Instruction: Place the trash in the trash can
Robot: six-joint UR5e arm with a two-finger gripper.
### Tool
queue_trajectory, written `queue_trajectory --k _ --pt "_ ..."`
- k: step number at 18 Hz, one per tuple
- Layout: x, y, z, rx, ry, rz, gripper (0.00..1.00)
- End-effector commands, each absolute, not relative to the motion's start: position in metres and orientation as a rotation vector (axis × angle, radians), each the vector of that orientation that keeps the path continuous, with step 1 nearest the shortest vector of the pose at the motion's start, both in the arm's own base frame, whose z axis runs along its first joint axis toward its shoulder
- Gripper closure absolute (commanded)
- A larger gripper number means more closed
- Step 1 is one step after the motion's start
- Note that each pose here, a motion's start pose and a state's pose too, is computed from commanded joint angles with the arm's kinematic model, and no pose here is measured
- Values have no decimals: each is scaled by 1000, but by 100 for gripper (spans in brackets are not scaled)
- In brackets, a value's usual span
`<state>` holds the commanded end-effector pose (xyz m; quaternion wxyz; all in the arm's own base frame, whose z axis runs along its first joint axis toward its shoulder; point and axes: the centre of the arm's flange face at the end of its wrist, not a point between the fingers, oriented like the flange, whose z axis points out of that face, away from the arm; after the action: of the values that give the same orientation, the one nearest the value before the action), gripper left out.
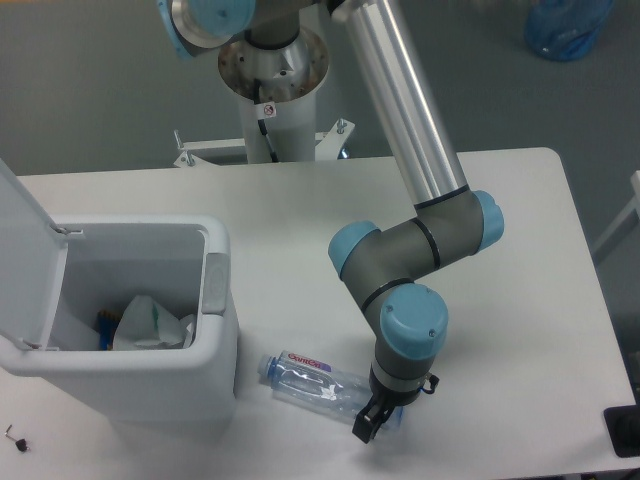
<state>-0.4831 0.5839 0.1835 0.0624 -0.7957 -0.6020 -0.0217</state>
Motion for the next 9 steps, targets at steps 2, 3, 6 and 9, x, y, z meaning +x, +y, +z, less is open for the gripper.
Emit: queue_trajectory --k 2,3,6,9 --pt "-483 584 183 -2405 -1820 -66 12" --pt "-480 586 182 -2411 -1815 -67 19" --pt "-479 586 183 -2412 -1814 -64 23" --pt "-479 586 181 -2419 -1815 -45 27"
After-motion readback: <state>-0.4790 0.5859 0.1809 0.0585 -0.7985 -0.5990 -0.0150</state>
